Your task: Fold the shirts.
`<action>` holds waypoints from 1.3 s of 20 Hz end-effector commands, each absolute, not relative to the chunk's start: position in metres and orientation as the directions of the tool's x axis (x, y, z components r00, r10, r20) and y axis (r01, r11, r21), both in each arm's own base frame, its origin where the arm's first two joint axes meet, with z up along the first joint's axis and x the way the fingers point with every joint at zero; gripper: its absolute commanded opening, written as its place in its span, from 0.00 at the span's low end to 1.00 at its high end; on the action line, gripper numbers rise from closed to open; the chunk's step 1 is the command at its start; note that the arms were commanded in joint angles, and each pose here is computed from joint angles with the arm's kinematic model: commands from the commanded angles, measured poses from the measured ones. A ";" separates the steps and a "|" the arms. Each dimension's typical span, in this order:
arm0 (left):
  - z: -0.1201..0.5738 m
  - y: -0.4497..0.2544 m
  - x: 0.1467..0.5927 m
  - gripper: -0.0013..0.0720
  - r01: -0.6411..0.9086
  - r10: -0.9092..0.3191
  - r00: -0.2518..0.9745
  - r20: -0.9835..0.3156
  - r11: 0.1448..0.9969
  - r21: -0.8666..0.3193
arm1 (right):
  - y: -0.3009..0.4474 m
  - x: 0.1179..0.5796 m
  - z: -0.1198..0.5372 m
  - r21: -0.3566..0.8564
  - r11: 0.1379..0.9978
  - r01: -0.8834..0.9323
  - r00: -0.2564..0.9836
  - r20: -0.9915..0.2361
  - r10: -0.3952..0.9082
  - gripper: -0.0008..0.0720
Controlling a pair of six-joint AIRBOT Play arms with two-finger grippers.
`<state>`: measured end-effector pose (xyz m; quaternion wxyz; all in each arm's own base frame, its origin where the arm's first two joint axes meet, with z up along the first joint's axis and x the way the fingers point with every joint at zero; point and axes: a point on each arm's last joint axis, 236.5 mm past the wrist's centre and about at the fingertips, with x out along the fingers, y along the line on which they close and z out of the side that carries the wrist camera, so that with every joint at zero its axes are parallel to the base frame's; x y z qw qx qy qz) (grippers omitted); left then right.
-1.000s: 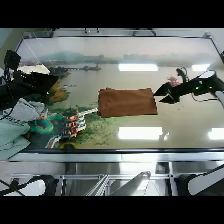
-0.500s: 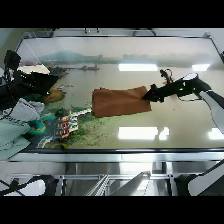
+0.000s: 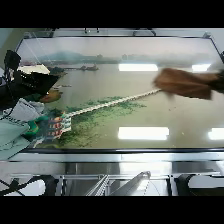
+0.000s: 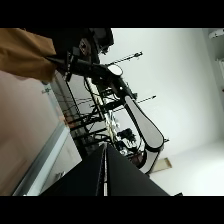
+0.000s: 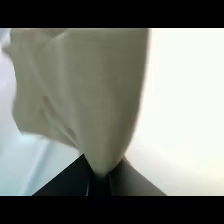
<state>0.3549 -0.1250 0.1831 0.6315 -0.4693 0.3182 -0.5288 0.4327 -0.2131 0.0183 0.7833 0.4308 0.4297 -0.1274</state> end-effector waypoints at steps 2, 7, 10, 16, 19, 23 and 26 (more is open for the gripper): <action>0.182 -0.125 0.357 0.03 0.368 -0.965 0.249 0.088 0.010 -0.930 | -0.333 0.281 -0.001 0.391 0.380 0.838 0.451 -0.889 -0.081 0.04; 0.181 -0.124 0.360 0.03 0.365 -0.962 0.261 0.083 0.018 -0.931 | -0.349 0.155 -0.067 0.310 0.133 0.941 0.319 -0.946 -0.053 0.04; 0.181 -0.124 0.359 0.03 0.357 -0.963 0.254 0.085 0.011 -0.934 | -0.353 0.117 -0.076 0.291 0.093 0.952 0.296 -0.954 -0.045 0.04; 0.181 -0.124 0.358 0.03 0.340 -0.964 0.252 0.087 0.004 -0.941 | -0.311 0.105 -0.057 0.311 0.049 0.949 0.301 -0.942 0.146 0.89; 0.181 -0.124 0.358 0.03 0.336 -0.964 0.252 0.086 0.003 -0.942 | -0.279 0.119 -0.018 0.310 -0.012 0.951 0.300 -0.908 0.292 0.89; 0.181 -0.124 0.361 0.03 0.365 -0.961 0.265 0.081 0.022 -0.931 | -0.248 0.221 0.035 0.562 0.159 0.812 0.493 -0.805 0.329 0.13; 0.157 -0.121 0.372 0.02 0.359 -0.942 0.330 -0.061 0.184 -0.915 | -0.182 0.312 0.078 0.709 0.458 0.536 0.584 -0.703 0.406 0.04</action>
